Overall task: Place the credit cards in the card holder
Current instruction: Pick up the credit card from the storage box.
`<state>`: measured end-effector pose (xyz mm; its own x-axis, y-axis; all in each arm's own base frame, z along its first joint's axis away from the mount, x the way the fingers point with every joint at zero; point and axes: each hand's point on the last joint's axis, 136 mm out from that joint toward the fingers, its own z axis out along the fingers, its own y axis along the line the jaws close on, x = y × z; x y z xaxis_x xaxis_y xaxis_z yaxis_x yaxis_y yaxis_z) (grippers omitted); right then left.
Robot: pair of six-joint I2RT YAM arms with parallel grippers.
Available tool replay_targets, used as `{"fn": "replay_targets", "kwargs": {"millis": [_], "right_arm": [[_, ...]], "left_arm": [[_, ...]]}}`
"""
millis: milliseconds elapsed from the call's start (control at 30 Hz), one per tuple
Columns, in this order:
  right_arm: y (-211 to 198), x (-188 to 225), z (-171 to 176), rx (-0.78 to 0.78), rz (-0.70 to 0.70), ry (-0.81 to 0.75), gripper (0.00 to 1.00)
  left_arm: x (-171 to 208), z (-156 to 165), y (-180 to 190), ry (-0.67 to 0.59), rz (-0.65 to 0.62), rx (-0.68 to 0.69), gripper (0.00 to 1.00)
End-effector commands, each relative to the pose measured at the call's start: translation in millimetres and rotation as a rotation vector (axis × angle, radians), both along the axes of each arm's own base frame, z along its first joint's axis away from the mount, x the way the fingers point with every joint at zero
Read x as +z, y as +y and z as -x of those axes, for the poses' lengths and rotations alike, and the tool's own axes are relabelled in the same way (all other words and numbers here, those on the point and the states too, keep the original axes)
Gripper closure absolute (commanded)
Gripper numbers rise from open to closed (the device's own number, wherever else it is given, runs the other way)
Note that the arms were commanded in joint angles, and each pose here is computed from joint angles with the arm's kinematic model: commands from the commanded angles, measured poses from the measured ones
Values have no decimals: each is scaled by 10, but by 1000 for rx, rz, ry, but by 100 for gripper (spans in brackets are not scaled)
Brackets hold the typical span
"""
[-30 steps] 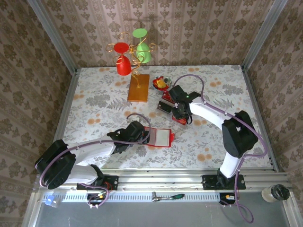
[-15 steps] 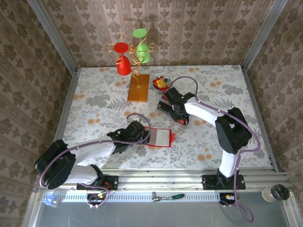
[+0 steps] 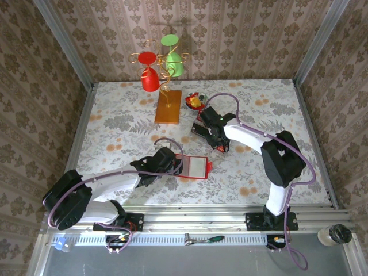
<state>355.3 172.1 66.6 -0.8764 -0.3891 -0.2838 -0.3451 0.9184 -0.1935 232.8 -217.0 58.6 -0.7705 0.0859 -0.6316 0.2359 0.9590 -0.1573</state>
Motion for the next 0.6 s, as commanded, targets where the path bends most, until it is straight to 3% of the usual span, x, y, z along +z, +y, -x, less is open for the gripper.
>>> {"fn": "replay_targets", "kwargs": {"millis": [0, 433, 567], "right_arm": [[-20, 74, 54, 53, 15, -16, 84], [123, 544, 46, 169, -57, -132, 100], [242, 824, 143, 168, -139, -167, 100]], "left_arm": [[35, -16, -51, -4, 12, -4, 0], [48, -19, -54, -3, 17, 0, 0], [81, -25, -28, -13, 15, 8, 0]]}}
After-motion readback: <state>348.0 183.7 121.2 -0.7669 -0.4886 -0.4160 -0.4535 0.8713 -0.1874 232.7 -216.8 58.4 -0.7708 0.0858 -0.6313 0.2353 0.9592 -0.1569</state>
